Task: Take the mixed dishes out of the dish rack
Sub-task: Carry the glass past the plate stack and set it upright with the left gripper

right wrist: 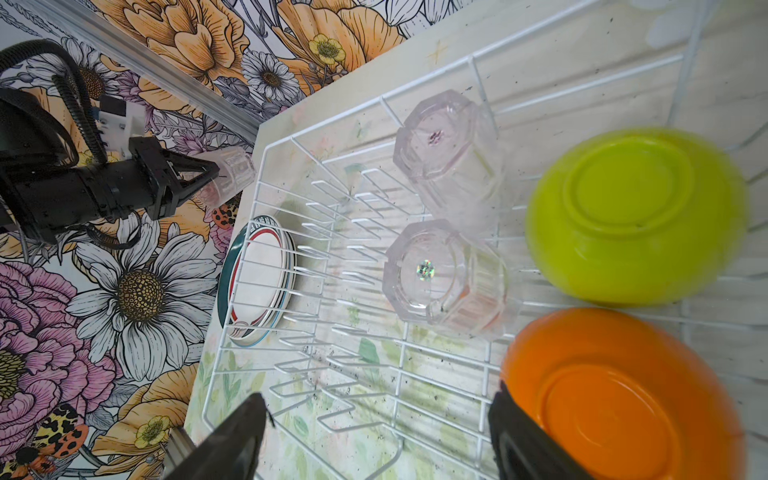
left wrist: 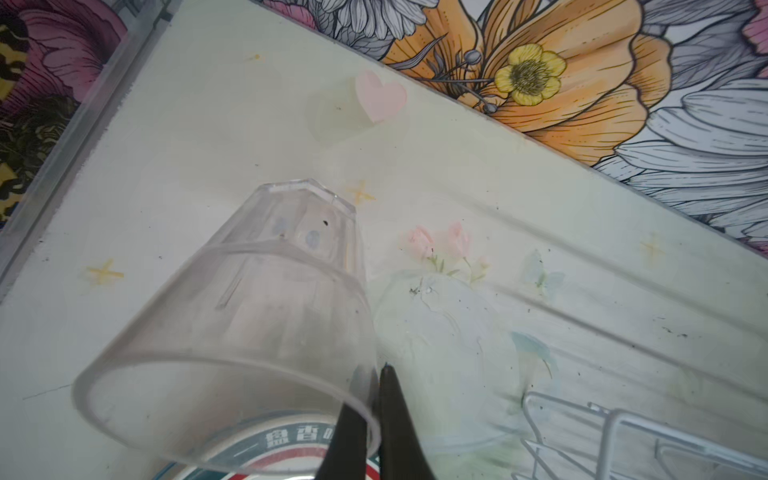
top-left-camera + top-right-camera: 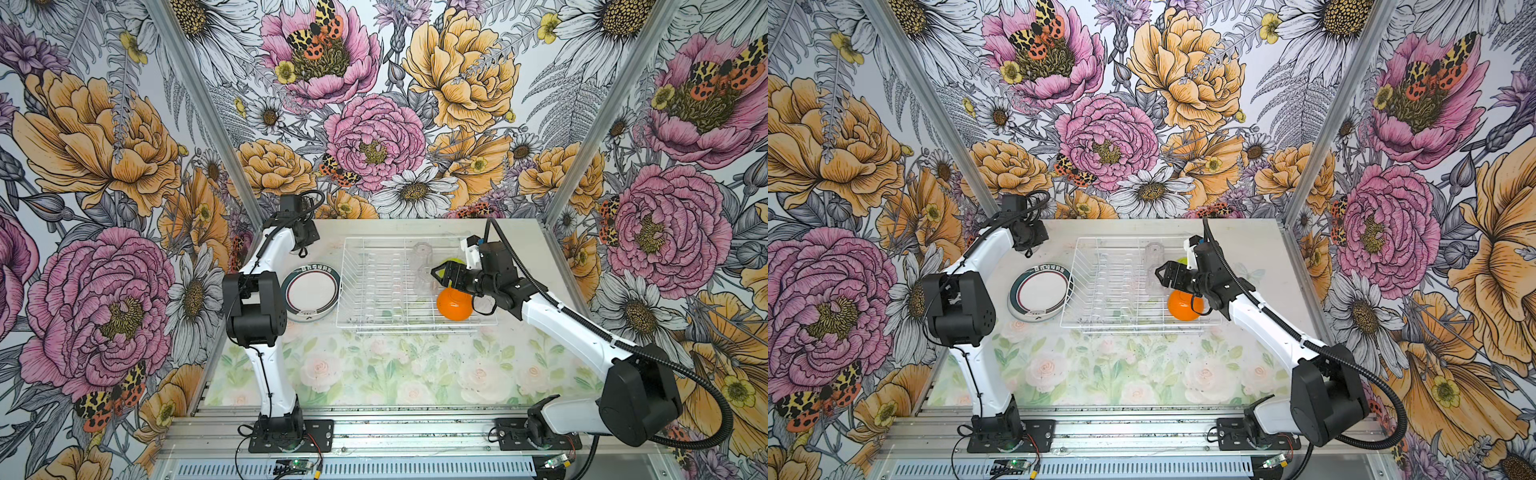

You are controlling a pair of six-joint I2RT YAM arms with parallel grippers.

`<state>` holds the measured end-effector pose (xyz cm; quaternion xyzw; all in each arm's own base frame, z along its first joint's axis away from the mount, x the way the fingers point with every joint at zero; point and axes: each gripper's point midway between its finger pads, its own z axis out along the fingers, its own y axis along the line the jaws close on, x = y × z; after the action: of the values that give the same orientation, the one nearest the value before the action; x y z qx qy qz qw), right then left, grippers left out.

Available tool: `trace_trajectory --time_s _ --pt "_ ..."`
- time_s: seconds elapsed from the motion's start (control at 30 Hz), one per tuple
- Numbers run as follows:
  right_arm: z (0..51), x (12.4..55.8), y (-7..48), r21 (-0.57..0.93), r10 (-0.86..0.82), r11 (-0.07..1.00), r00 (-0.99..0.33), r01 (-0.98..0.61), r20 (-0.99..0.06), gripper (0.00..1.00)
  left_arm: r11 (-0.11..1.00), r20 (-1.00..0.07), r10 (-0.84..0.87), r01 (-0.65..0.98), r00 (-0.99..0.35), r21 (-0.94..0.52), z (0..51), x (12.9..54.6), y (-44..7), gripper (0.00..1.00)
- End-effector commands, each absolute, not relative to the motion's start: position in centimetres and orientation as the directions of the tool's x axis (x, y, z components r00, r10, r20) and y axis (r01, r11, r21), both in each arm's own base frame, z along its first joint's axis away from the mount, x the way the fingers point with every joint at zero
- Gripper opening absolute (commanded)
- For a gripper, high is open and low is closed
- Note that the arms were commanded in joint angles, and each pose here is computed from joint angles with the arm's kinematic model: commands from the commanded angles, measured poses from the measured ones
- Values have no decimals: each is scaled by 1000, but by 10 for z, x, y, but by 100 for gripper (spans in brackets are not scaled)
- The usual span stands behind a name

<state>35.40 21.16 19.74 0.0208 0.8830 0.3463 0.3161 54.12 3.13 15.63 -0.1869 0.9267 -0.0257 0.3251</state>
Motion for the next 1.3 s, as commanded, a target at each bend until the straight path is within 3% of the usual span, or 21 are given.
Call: trace_trajectory --time_s 0.0,0.57,1.07,1.27 --pt "191 350 211 623 230 758 -814 -194 -533 84 925 -582 -338 -376 -740 -59 172 524 68 0" --pt "184 358 214 640 187 734 -839 -226 -511 84 899 -418 -371 -433 -829 60 147 485 105 0" --pt "185 360 211 650 196 727 -841 -220 -504 84 897 -336 -411 -442 -847 17 113 486 114 0" --pt "183 361 210 652 198 729 -848 -209 -492 84 895 -355 -410 -446 -840 23 124 483 113 25"
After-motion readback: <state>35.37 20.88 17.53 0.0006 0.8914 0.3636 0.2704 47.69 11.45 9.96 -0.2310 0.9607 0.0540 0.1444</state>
